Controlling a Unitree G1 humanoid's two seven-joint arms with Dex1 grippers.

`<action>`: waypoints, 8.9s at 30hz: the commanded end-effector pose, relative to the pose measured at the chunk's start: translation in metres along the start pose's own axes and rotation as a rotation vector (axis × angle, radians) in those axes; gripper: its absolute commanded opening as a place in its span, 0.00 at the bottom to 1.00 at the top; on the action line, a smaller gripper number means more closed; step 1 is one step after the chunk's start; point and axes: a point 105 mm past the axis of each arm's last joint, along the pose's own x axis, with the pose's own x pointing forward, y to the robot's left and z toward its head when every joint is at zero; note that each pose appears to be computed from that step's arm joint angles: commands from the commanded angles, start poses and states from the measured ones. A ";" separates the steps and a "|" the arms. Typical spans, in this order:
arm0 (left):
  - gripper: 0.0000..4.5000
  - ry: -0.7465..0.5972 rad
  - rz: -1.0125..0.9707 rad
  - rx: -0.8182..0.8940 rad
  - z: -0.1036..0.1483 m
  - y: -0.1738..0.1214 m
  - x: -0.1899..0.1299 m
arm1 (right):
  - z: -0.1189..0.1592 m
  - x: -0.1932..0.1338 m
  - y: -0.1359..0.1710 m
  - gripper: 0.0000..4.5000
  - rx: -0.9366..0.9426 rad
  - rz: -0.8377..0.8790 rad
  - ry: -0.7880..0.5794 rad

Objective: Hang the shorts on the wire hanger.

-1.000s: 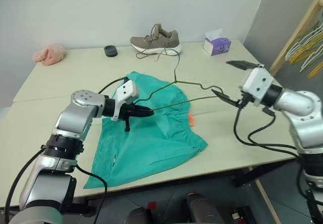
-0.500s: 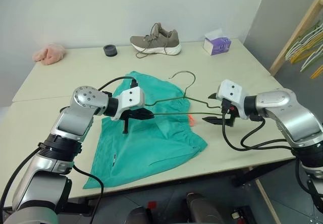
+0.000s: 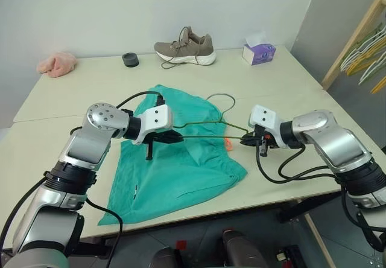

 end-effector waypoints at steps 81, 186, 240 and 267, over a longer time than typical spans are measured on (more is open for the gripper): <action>0.62 -0.289 0.445 -0.380 -0.044 0.015 -0.033 | -0.100 -0.056 0.024 0.00 0.776 -0.187 0.033; 1.00 0.019 0.188 0.231 -0.018 0.038 -0.052 | 0.030 0.047 0.023 0.00 -0.161 -0.246 -0.251; 0.00 -0.057 0.236 -0.078 -0.028 0.037 -0.063 | -0.004 0.030 0.048 1.00 0.722 -0.210 -0.344; 0.00 -0.087 0.301 -0.080 -0.021 0.042 -0.070 | 0.019 0.086 0.051 0.07 0.671 -0.226 -0.342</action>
